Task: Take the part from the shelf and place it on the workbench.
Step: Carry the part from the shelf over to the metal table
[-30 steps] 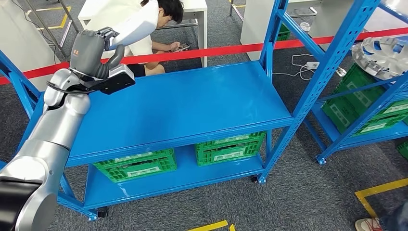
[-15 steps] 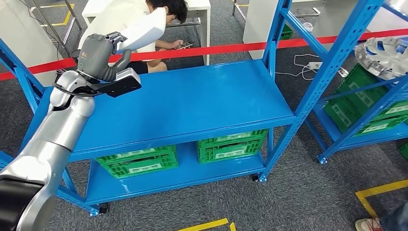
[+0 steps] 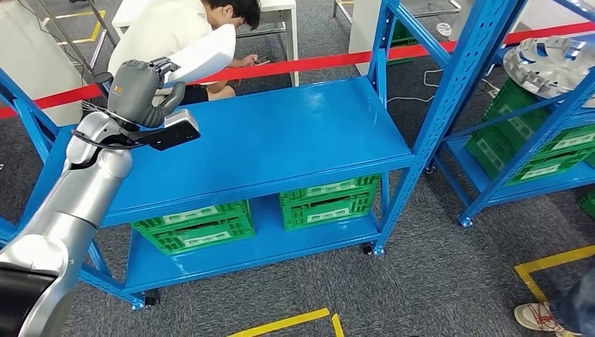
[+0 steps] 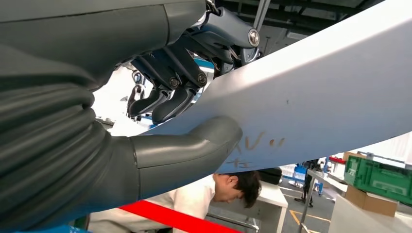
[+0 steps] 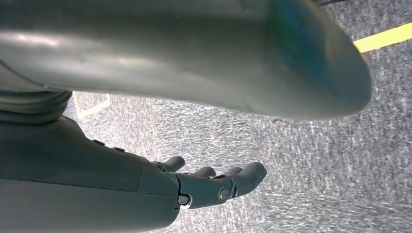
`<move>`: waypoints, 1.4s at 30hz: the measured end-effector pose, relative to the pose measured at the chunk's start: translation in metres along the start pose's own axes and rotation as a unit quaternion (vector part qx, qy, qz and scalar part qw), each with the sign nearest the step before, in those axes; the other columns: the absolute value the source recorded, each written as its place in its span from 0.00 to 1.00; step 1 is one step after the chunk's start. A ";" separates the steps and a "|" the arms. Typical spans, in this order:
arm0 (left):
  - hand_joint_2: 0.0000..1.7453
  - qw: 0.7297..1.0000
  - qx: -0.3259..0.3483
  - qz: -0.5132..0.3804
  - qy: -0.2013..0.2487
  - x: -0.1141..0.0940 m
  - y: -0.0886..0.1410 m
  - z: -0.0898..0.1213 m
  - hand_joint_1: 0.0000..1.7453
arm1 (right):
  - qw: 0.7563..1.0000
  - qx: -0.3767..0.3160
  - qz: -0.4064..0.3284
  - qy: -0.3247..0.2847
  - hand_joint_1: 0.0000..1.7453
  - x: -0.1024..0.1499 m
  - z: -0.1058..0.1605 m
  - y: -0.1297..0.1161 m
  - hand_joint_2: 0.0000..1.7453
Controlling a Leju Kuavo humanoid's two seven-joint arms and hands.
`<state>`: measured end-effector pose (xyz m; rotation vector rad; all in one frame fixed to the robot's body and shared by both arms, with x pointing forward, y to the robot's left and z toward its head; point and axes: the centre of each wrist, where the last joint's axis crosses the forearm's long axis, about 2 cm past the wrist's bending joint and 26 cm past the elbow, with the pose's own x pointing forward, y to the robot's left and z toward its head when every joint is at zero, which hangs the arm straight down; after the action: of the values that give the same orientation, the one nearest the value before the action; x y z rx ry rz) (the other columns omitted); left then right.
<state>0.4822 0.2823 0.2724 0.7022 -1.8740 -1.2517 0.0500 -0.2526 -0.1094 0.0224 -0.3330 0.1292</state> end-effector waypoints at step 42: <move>1.00 1.000 -0.013 0.001 -0.001 0.008 -0.015 -0.002 1.00 | 1.000 -0.003 -0.005 0.003 0.00 -0.001 0.000 0.000 0.00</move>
<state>0.4804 0.2698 0.2616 0.6862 -1.8556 -1.2742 0.0487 -0.2526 -0.1095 0.0179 -0.3272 0.1181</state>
